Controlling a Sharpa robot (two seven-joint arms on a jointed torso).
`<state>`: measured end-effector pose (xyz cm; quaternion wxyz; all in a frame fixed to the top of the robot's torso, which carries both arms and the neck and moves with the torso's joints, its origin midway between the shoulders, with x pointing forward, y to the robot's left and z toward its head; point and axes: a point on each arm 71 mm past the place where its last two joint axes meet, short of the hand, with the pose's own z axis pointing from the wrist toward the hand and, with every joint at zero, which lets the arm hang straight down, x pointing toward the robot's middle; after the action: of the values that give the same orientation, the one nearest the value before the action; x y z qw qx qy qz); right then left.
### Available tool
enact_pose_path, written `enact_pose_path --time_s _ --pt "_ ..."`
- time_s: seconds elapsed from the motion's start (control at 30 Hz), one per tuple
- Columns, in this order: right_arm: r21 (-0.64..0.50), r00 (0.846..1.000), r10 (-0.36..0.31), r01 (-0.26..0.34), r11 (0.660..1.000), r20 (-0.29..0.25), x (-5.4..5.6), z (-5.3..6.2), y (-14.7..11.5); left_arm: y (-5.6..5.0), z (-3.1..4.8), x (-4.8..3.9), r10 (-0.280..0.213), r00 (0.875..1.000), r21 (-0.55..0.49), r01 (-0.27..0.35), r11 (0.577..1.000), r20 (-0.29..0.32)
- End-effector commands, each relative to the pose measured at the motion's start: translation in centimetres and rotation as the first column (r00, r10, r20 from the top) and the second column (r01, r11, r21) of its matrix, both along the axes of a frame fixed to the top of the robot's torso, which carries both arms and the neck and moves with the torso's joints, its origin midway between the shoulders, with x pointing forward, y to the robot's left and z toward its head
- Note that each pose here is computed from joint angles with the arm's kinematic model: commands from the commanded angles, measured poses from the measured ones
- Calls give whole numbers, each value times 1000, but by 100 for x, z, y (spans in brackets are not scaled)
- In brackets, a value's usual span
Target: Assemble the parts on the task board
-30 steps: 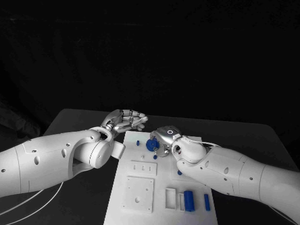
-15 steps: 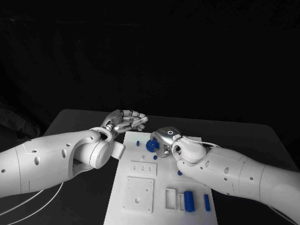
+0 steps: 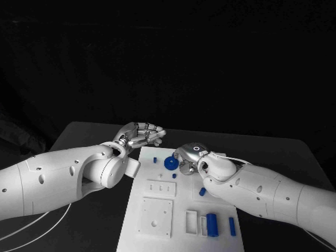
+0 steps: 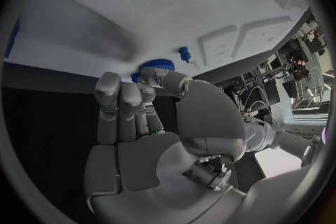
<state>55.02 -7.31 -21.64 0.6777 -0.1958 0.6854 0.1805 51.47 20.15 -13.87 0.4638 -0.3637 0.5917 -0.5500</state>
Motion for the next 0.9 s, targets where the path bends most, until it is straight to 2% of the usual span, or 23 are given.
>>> enact_pose_path --time_s 0.03,0.17,0.27,0.33,0.4,0.57,0.67,0.73,0.9 --pt "-7 999 -1 0 1000 -43 0 -41 -26 -15 18 -2 -6 1000 -1 6 1000 11" --pt "4 999 -6 6 1000 -41 7 -34 -64 -18 19 -5 -7 1000 -2 7 1000 11" --pt "27 1000 -1 2 1000 -20 -7 -2 -108 -9 19 -4 -6 1000 -1 6 1000 11" --pt "60 1000 2 -2 998 -3 -15 43 -138 2 19 -4 -5 1000 -1 5 1000 11" --pt "125 1000 15 -17 992 19 -26 134 -183 14 19 -4 -5 1000 -1 5 1000 11" --pt "277 997 74 -67 958 -13 -71 339 -321 43 21 -5 -11 1000 -5 11 1000 14" --pt "361 995 89 -66 930 -46 -77 452 -511 81 18 16 -6 1000 -3 6 1000 14" --pt "373 994 102 -79 925 -42 -85 489 -649 110 15 26 -3 1000 -1 3 1000 12" --pt "419 994 77 -38 907 -78 -34 508 -1041 155 15 50 8 1000 0 -8 1000 21"
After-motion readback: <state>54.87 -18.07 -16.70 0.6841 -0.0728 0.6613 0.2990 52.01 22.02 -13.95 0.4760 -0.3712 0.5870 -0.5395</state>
